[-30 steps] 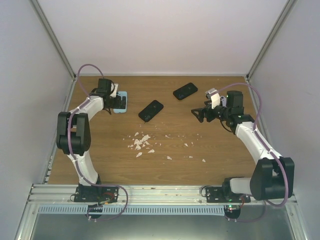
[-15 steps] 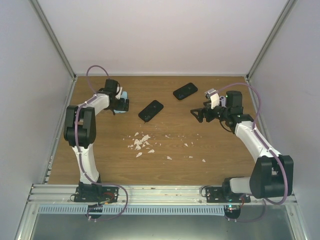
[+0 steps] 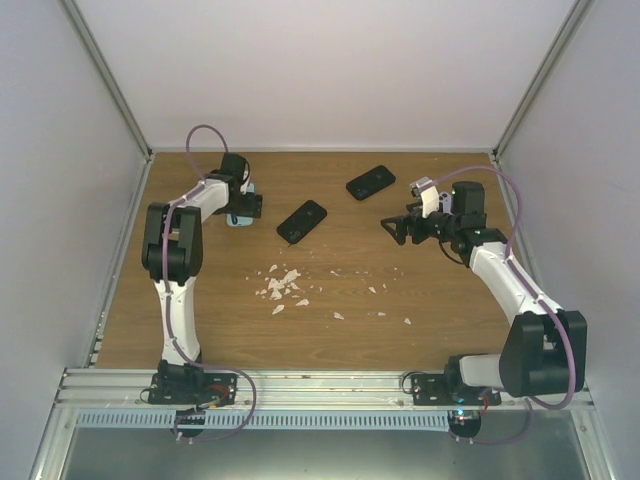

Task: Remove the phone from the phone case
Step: Pick up the phone at the center of the board.

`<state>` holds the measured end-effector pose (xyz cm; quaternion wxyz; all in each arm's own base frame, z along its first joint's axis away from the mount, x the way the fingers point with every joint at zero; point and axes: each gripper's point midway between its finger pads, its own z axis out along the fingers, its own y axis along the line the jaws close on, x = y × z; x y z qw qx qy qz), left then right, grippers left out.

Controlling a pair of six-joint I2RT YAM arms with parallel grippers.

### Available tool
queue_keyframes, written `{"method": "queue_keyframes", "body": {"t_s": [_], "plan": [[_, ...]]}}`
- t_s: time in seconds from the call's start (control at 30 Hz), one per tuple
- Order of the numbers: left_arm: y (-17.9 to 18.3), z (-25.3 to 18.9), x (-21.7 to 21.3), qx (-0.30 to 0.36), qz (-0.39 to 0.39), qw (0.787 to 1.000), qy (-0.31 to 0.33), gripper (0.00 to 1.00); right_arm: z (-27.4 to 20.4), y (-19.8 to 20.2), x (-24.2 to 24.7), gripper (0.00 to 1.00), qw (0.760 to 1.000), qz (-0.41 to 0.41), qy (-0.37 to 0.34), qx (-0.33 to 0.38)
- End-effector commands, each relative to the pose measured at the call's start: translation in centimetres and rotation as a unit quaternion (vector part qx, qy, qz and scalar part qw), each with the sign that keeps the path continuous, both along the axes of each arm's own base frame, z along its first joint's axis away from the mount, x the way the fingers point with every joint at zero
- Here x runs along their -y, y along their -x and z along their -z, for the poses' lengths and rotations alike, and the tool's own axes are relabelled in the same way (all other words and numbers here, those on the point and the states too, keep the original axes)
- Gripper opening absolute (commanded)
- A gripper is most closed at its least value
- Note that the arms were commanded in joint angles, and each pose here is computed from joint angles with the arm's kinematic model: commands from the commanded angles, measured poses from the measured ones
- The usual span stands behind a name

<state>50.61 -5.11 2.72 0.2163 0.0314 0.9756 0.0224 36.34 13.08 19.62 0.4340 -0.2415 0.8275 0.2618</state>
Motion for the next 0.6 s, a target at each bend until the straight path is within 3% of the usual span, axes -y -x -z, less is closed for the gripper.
{"method": "queue_keyframes", "body": {"t_s": [0.0,0.37,0.57], "plan": [[-0.4,1.5,-0.4,-0.015,-0.010,1.000,-0.020,0.96,-1.2,-0.3,0.2,1.00,1.000,0.001,-0.006,0.016],[-0.3,3.1,-0.4,-0.043,-0.020,0.999,-0.012,0.85,-1.3,-0.1,0.1,1.00,1.000,0.000,-0.007,0.018],[-0.5,0.4,-0.7,-0.013,-0.021,1.000,-0.012,0.77,-2.1,-0.3,0.1,1.00,1.000,-0.001,-0.005,0.029]]}}
